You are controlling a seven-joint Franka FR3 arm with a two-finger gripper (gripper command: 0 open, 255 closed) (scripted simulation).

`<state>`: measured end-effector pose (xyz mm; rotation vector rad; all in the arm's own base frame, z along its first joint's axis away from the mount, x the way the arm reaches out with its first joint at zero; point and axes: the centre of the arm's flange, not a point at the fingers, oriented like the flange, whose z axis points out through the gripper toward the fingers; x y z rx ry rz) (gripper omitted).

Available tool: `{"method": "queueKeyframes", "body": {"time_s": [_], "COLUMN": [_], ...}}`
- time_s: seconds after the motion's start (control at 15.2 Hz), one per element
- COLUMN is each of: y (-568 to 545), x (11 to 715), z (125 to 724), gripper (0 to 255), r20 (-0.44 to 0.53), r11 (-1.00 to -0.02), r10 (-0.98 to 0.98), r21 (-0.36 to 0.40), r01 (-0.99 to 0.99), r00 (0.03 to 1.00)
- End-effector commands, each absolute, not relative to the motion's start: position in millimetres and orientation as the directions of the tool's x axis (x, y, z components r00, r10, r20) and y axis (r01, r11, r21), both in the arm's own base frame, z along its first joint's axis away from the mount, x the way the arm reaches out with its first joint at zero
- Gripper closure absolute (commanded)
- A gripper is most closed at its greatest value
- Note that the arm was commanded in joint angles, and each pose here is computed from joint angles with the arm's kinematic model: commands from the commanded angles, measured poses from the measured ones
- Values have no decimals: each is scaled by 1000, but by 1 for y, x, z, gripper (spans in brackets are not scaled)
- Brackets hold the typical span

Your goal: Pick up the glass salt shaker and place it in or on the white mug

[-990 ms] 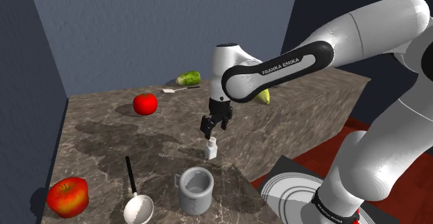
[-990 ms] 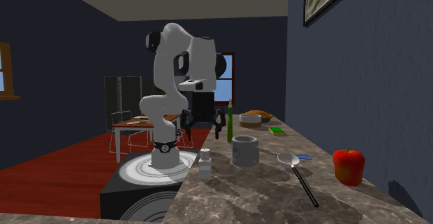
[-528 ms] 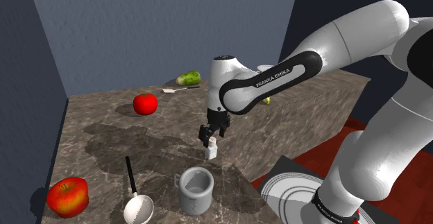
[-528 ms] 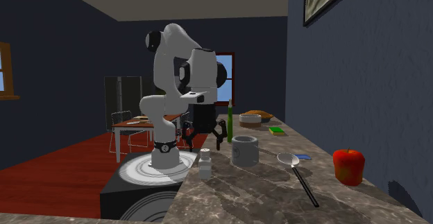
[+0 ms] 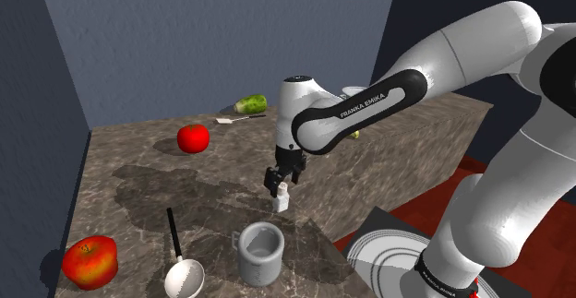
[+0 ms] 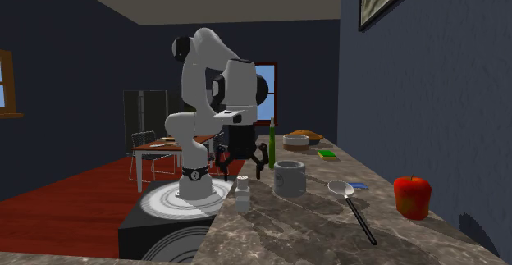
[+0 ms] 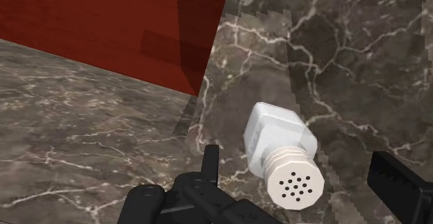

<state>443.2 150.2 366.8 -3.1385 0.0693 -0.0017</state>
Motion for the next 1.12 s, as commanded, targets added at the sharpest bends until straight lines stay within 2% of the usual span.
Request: {"method": "queueKeyframes", "body": {"time_s": [0.0, 0.59, 1.06], "y": [150, 150, 150], "x": [443, 443, 443], "z": [367, 367, 404], "gripper": [255, 255, 255], "r20": [1, 1, 1], "r11": [-999, -999, -999], "r10": [-44, -44, -44], "r21": [-2, -2, -2], "r01": [-44, -44, -44], "r00": [999, 999, 999]}}
